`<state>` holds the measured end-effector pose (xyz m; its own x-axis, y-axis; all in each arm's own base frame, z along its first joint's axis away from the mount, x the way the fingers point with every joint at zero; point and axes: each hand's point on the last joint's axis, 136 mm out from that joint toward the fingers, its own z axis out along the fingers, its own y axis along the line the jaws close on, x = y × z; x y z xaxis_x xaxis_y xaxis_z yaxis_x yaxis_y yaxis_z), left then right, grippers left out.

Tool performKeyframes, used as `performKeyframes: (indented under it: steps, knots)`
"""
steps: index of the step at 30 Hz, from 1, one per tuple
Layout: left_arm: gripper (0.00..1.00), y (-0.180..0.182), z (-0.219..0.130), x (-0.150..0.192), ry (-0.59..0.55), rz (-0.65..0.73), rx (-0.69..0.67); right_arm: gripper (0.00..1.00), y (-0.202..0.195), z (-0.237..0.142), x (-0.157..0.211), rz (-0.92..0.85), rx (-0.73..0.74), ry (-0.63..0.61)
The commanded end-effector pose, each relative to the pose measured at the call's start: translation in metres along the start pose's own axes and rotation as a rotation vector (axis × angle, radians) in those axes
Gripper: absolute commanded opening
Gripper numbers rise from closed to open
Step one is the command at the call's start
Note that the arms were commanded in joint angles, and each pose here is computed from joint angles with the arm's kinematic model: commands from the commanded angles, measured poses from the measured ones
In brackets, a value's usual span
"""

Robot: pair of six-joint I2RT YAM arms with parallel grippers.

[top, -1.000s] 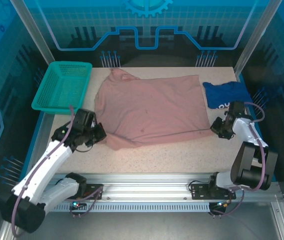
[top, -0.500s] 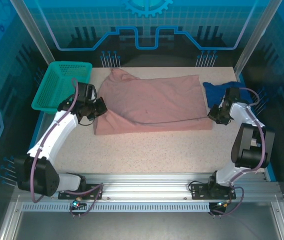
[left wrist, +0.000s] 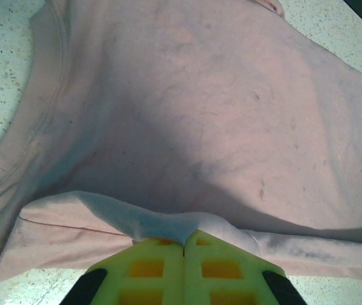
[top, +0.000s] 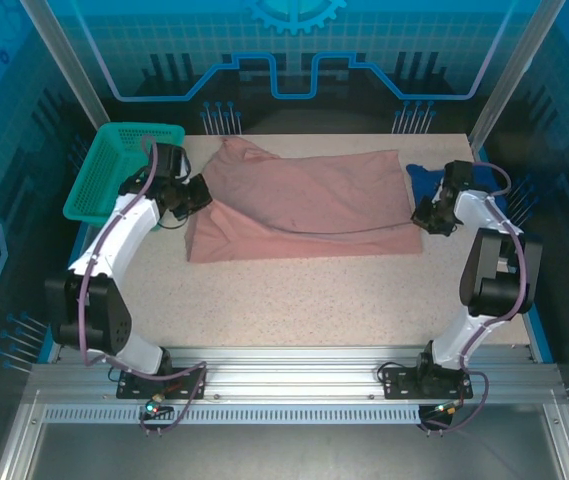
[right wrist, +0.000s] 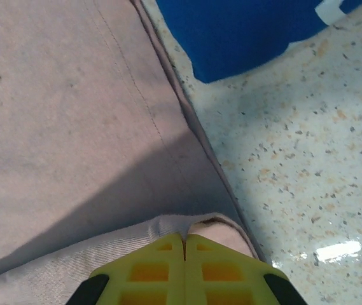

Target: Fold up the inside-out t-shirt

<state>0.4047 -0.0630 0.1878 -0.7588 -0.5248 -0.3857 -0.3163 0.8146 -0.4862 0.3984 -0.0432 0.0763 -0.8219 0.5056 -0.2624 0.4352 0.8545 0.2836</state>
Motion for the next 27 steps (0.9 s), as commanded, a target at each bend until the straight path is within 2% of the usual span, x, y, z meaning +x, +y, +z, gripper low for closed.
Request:
performKeyframes:
  steps: [1,27]
  knots:
    - [0.00,-0.007,-0.004,-0.017,-0.027,0.028,0.029,0.05,0.010,0.001,-0.004,-0.039,0.003,0.013]
    - [0.00,0.013,0.015,-0.039,-0.028,-0.030,0.001,0.04,0.029,0.022,-0.031,-0.079,0.019,0.033]
